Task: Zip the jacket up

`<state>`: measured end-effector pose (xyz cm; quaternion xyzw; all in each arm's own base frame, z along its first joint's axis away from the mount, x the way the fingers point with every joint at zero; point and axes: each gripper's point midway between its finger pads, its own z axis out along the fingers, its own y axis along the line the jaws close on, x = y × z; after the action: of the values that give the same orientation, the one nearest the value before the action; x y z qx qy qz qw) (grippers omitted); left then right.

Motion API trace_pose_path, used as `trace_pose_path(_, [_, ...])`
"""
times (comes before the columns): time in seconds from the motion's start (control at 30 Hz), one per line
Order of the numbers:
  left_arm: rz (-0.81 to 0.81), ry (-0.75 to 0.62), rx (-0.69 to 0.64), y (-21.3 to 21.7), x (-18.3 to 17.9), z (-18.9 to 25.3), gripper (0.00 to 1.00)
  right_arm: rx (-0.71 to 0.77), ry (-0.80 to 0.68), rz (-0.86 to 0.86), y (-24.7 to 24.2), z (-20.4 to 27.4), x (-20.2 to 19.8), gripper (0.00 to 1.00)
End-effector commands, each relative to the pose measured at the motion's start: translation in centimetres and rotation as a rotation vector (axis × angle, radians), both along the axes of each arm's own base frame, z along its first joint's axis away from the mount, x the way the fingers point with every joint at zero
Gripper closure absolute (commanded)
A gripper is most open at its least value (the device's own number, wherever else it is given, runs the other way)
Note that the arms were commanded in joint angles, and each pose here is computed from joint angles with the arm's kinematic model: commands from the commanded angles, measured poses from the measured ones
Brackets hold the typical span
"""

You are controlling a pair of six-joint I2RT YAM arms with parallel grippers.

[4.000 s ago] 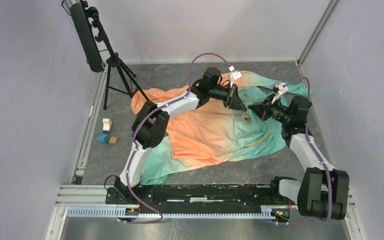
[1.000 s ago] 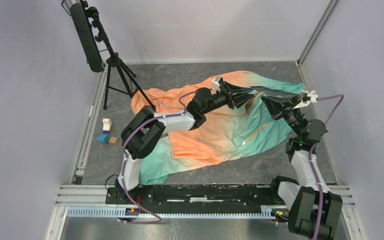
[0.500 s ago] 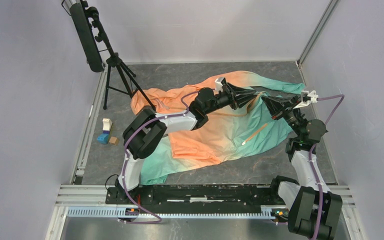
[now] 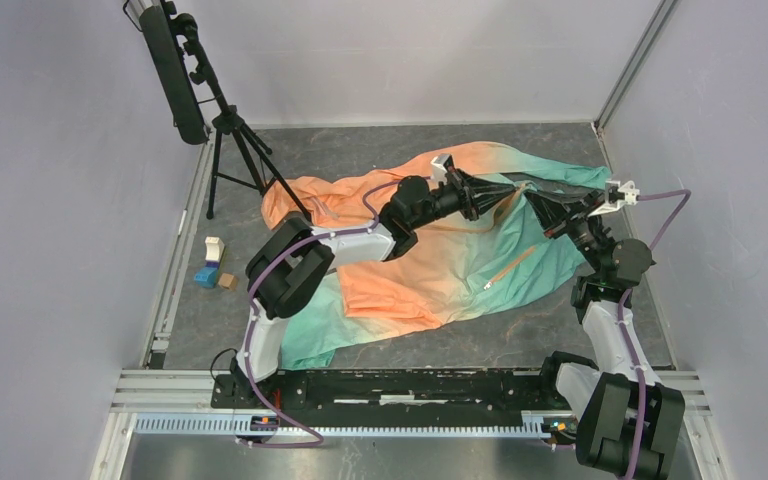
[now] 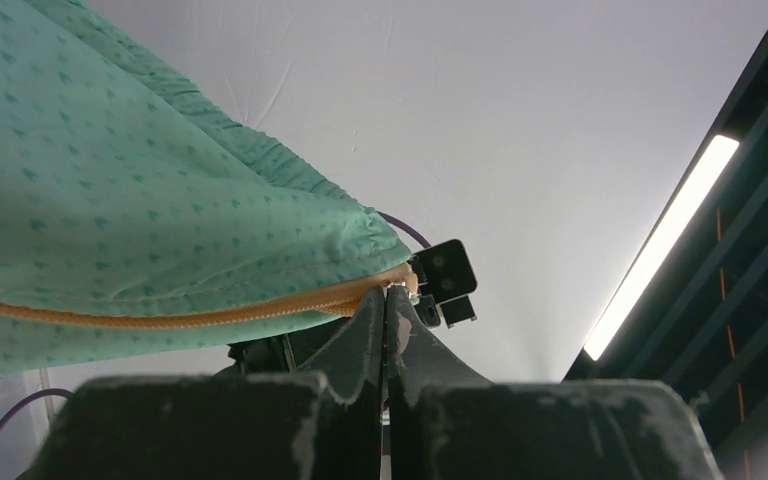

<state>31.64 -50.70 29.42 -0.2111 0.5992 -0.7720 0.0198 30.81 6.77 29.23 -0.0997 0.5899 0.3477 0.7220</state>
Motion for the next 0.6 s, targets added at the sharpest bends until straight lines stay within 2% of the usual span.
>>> trace_pose_path(0.0, [-0.013,-0.084,0.009,-1.2,-1.0,0.7,0.98,0.049,-0.074,-0.047,-0.6,2.3,-0.4,1.00])
trace_pose_path(0.13, [-0.015,-0.094,0.060,-2.4,-2.0,-0.8,0.98,0.183,-0.004,-0.062,-1.1,2.1,-0.1,1.00])
trace_pose_path(0.27, [0.052,-0.094,0.137,-2.2,-1.2,-4.0,0.98,0.316,0.034,-0.034,-1.1,2.3,-0.7,1.00])
trace_pose_path(0.37, [0.095,-0.101,0.218,-2.0,-0.7,-6.4,0.98,0.364,0.050,-0.013,-0.9,2.3,-1.2,1.00])
trace_pose_path(0.57, [0.137,-0.074,0.241,-0.6,-0.6,-8.7,0.98,0.448,0.056,-0.003,-1.5,1.6,-2.2,1.00])
